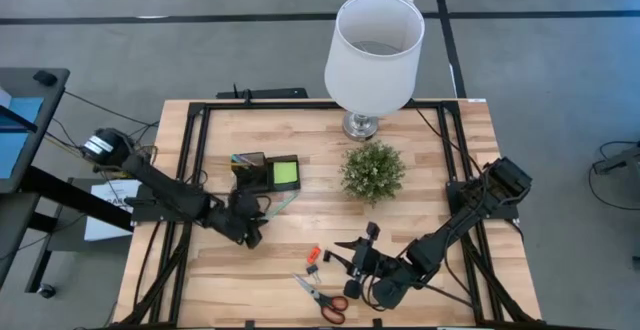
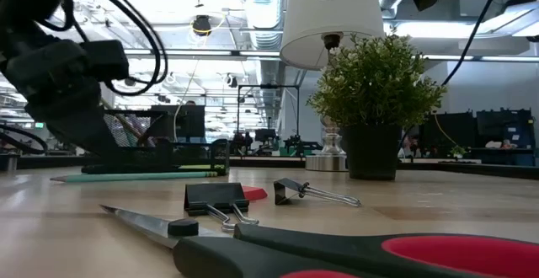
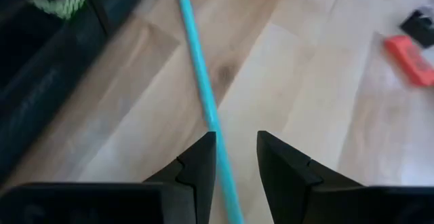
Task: Pick and place office supplies into organizer
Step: Put the blue pencil into the black desk organizer
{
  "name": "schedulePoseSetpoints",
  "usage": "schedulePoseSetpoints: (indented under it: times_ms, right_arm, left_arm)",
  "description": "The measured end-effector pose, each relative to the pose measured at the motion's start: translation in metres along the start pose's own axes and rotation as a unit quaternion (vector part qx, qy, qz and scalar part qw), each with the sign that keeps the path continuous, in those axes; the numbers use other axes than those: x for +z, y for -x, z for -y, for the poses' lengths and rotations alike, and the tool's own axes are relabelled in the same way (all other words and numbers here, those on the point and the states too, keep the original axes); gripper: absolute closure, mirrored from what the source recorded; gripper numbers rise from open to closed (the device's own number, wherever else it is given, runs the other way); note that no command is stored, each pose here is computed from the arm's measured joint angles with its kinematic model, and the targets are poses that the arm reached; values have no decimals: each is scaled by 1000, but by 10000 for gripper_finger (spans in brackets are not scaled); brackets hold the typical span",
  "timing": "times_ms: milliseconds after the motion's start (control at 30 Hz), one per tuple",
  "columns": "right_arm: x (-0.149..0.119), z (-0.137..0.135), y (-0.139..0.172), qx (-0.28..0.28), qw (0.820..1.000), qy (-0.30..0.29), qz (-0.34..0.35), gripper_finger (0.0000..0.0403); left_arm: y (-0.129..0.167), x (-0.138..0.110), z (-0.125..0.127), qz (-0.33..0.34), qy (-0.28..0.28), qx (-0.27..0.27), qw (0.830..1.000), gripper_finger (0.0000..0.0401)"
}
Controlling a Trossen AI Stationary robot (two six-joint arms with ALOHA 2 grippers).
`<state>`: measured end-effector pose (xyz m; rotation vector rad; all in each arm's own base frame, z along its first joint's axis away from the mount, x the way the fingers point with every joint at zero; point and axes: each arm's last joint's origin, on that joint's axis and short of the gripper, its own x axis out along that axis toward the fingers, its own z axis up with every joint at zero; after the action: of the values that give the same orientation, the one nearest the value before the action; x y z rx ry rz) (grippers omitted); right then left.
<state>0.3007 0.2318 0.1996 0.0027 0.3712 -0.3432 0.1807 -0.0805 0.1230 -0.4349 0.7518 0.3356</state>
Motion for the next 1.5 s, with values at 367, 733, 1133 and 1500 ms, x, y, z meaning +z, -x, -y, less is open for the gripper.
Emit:
schedulePoseSetpoints:
  times_ms: [367, 733, 1133, 1500]
  right_arm:
    - [-1, -3, 4, 6, 1000, 2, 1, 285]
    - [-4, -4, 7, 8, 1000, 14, -5, 285]
    - [-9, -1, 8, -1, 999, 49, -19, 285]
    - [-4, 11, -9, -27, 996, 78, -26, 285]
  left_arm:
    - [-46, -41, 34, 88, -12, 143, 986, 301]
    - [-54, -64, 46, 143, -32, 162, 976, 301]
    - [-52, -68, 45, 159, 13, 156, 975, 301]
    - [-49, -75, 49, 165, 34, 135, 976, 301]
